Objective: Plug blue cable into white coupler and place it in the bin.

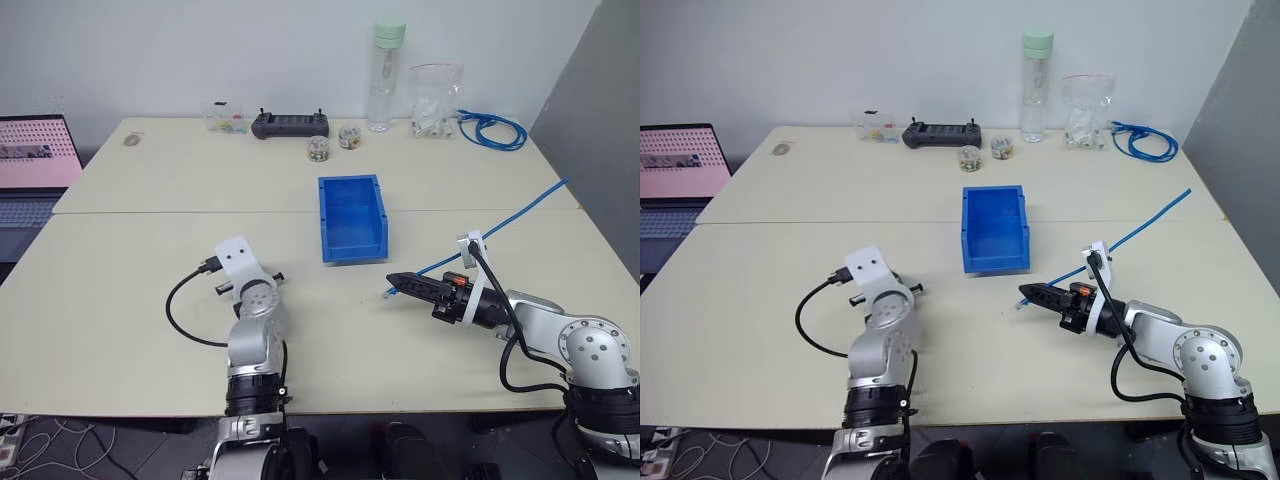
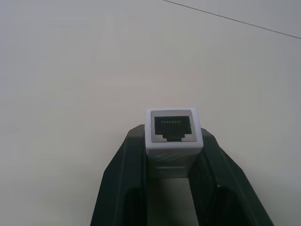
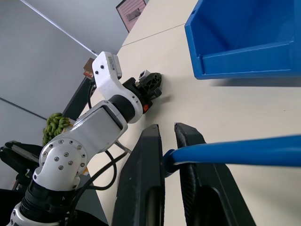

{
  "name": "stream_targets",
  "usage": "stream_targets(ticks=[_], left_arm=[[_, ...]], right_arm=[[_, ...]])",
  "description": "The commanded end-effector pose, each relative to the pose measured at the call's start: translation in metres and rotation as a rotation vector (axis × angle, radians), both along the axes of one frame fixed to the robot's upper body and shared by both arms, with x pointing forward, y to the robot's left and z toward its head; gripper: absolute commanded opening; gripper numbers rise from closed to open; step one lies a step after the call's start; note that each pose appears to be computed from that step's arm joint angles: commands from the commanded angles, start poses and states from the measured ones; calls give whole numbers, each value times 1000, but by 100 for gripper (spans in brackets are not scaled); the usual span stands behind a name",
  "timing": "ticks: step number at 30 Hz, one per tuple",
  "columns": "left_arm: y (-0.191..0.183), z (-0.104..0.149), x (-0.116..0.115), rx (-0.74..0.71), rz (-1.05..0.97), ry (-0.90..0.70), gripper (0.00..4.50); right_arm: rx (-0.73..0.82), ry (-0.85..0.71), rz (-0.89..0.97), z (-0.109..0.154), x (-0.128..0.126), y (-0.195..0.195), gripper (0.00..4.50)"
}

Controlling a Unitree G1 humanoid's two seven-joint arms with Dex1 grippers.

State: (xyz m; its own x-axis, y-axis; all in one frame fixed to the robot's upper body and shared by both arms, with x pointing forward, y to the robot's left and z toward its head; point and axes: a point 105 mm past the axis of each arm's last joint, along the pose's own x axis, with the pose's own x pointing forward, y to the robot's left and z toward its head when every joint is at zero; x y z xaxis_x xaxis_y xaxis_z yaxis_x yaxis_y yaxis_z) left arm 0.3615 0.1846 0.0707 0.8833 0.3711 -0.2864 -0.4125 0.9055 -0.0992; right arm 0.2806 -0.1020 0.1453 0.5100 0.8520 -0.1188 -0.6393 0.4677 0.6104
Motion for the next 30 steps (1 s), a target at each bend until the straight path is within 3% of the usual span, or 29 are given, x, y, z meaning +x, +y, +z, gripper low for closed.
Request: stream_targets(ticks=[1,4,7,12,20,30], left_arm=[[-10,7,-18,80,-404,-45,80],[-35,8,-53,207,-865,-49,80],[-79,5,-101,181,-1403,-60,80],[-111,-18,-128,254,-1897,-38,80],[-132,-36,-91,336,-2018,-97,80],[-140,-38,-90,281,-2037,-117,80]], right_arm=[[-11,-62,34,10,-11,2,16],[-73,-106,103,10,-21,8,16],[-157,-202,174,13,-24,16,16],[-299,-316,279,6,-23,32,16],[-498,-430,378,-19,-20,35,16],[-521,-479,370,-24,-14,46,16]])
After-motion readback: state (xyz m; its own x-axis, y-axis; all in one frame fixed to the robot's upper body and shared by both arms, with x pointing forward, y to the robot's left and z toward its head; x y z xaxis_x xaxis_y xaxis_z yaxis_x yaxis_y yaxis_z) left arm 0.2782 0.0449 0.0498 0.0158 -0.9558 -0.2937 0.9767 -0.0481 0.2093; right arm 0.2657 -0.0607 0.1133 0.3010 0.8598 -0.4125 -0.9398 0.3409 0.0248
